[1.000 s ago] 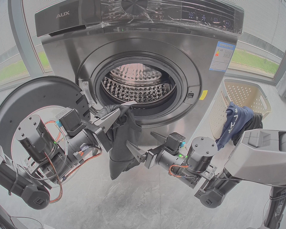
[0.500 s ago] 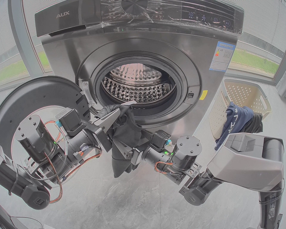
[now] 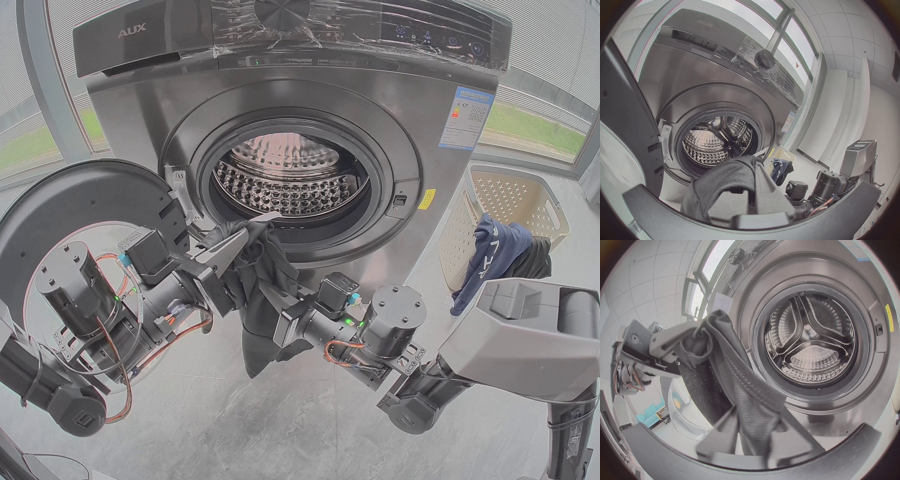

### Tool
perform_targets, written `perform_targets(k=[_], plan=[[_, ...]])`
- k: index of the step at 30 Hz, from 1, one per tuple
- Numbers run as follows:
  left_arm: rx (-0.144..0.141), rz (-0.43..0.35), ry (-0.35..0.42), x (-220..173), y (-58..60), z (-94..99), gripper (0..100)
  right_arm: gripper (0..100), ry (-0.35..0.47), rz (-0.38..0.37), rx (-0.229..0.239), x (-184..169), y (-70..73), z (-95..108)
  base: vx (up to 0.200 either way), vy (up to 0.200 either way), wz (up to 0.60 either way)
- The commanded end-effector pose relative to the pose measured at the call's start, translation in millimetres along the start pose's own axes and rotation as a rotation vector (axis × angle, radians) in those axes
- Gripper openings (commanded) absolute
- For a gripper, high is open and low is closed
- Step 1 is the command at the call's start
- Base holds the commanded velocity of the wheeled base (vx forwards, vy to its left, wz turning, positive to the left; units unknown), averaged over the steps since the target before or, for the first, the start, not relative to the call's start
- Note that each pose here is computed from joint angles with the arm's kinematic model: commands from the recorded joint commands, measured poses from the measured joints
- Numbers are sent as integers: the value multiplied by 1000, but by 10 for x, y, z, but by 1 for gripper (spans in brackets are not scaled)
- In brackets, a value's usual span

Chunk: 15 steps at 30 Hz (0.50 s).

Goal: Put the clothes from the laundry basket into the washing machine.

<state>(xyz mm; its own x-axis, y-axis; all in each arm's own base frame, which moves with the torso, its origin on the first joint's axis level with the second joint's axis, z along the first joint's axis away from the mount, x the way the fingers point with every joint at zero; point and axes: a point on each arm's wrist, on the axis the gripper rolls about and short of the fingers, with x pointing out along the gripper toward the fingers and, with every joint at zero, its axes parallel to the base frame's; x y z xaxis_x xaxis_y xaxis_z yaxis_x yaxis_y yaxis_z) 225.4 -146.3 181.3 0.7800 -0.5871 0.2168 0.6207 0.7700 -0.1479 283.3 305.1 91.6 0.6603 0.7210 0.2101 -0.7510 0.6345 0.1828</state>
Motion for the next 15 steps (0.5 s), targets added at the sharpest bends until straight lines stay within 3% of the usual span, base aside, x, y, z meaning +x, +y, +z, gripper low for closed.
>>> perform_targets(k=[1,15], plan=[[5,23,-4,29,74,-36,0,0,-16,-12,-2,-179,29,279,0,0,0],[10,14,-19,18,65,-47,0,0,-22,-118,-36,-433,-221,561,0,0,0]])
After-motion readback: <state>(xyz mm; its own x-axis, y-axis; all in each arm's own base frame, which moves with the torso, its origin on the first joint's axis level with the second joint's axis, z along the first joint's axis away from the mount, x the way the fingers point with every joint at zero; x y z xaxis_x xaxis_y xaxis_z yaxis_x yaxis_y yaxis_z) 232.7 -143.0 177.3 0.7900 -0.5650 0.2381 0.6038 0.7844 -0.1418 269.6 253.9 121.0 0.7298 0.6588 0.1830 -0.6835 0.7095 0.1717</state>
